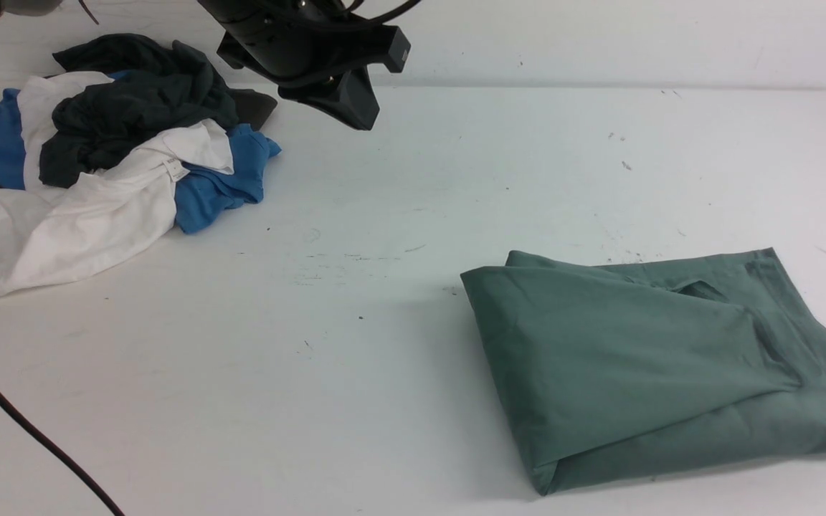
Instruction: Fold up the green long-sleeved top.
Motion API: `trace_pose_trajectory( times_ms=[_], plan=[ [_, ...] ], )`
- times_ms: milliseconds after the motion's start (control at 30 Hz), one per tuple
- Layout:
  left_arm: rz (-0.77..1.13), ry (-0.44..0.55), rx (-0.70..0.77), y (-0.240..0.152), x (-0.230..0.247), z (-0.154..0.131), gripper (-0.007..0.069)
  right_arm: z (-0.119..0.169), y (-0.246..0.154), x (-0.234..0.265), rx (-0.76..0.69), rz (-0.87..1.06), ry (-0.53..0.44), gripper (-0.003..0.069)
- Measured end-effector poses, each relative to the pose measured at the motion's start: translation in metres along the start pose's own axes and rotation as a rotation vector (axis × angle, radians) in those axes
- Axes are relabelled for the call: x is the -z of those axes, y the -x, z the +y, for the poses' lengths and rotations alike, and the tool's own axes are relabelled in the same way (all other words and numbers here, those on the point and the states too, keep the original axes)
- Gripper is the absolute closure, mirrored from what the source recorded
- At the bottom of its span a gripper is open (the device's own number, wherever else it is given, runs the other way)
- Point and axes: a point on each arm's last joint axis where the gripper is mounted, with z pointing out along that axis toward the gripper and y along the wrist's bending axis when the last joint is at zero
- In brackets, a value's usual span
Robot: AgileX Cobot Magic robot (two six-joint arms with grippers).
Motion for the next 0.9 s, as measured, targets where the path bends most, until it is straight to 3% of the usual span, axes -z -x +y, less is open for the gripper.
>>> trace_pose_trajectory(
  times_ms=[900],
  plan=[
    [0.005,0.043,-0.017,0.000,0.000,0.004,0.0629,0.001,-0.016,0.001,0.000,0.105,0.013,0.0673]
  ],
)
